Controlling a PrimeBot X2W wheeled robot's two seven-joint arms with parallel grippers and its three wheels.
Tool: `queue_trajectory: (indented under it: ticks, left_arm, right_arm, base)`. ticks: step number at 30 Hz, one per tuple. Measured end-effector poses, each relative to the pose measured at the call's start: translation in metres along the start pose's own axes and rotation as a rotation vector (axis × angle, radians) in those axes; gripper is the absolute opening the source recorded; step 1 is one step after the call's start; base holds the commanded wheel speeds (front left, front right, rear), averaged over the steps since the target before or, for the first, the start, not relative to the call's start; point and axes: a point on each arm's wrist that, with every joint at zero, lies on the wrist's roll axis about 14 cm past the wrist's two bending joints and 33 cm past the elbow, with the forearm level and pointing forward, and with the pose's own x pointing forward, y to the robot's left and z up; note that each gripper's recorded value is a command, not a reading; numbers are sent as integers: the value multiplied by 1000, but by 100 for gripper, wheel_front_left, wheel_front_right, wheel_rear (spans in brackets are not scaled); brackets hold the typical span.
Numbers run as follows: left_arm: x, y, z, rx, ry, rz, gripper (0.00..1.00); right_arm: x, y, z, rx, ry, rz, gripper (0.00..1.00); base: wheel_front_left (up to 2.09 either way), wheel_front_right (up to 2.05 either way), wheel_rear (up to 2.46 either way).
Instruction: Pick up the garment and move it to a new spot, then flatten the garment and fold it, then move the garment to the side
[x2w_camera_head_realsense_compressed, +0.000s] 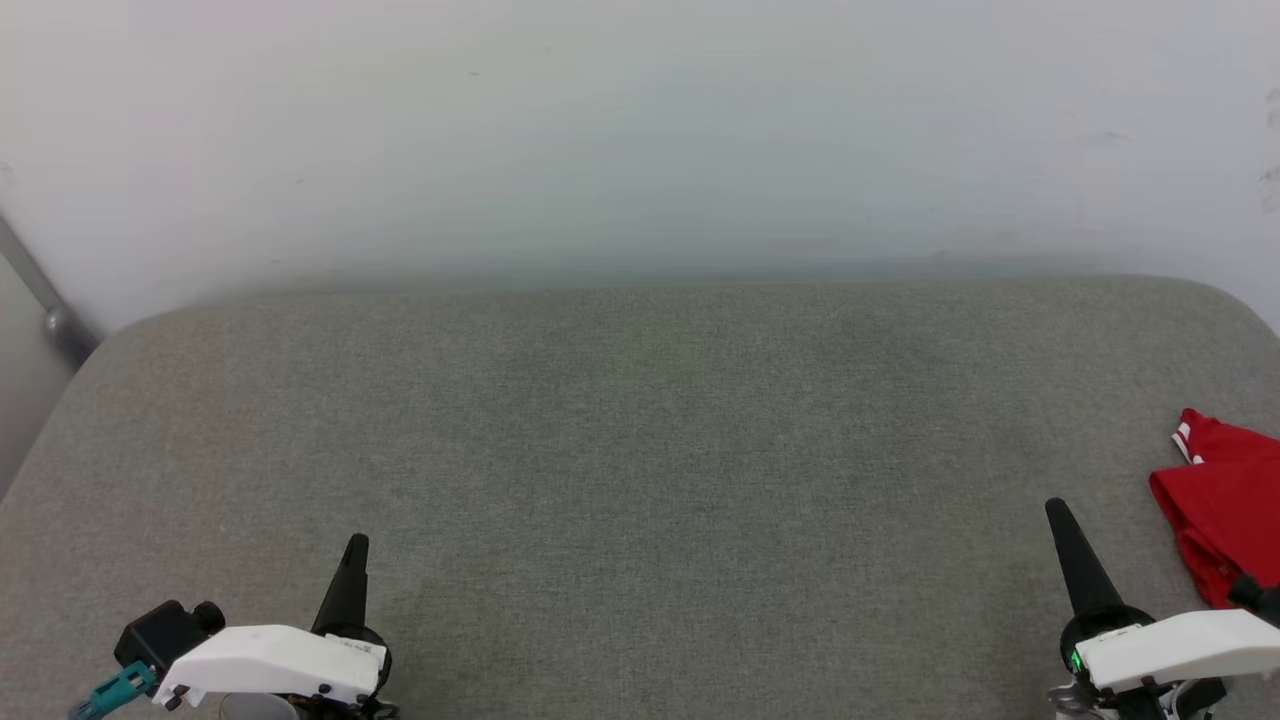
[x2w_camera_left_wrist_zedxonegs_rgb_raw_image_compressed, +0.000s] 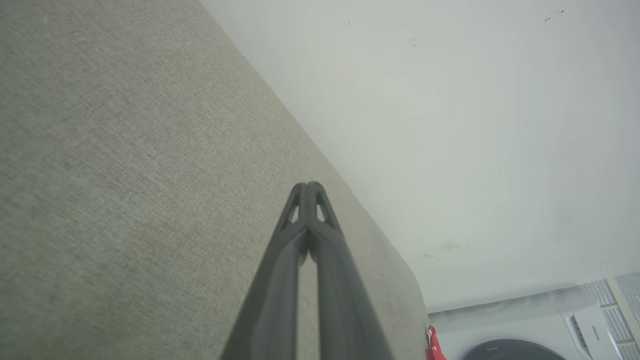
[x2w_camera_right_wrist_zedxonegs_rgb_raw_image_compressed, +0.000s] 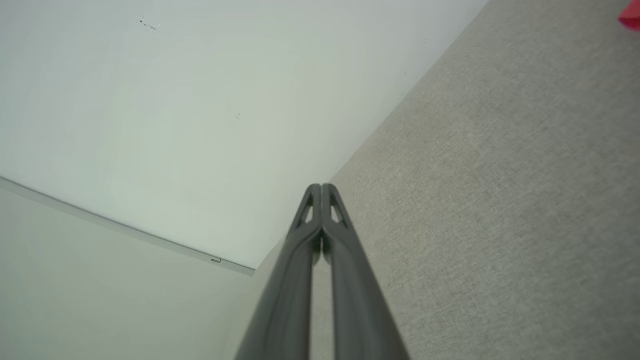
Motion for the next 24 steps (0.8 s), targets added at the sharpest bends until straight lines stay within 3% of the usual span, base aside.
queue_trajectory:
  ticks: [24]
  left_arm:
    - [10,-5,2,-253,2,-31,0]
  right_arm:
    - [12,0,3,240,-15,4,0]
  base:
    - [0,0,0]
